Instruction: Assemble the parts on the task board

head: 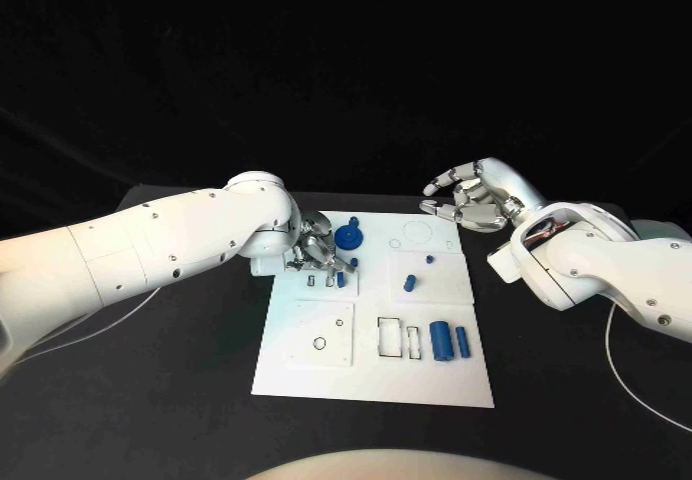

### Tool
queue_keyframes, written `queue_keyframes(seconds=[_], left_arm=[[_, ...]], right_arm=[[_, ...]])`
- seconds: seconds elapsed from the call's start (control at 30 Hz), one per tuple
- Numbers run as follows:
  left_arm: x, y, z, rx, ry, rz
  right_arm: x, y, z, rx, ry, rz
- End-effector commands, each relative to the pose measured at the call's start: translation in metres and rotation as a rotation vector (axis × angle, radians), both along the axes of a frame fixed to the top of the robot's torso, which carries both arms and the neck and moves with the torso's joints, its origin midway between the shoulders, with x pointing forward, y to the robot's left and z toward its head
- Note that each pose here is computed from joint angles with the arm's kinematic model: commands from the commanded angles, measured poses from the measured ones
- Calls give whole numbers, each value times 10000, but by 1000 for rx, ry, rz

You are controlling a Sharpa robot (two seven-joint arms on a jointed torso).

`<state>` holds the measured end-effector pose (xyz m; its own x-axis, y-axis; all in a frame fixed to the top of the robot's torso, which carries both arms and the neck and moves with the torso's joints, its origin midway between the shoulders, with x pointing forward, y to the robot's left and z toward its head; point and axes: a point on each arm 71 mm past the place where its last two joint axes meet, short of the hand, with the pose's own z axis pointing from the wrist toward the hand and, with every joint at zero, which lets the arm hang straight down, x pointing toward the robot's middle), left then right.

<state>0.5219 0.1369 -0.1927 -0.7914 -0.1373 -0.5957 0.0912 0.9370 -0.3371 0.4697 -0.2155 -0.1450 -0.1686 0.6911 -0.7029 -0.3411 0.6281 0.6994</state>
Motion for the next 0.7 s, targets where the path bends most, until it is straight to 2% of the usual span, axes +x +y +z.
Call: queue_keyframes(seconds=[0.03, 0.7], left_arm=[[-19, -23, -11, 3, 26, -20], [-20, -44, -41, 15, 49, -34]], right_arm=[[-4, 12, -4, -6, -8, 10], [-5, 18, -26, -7, 1, 12]])
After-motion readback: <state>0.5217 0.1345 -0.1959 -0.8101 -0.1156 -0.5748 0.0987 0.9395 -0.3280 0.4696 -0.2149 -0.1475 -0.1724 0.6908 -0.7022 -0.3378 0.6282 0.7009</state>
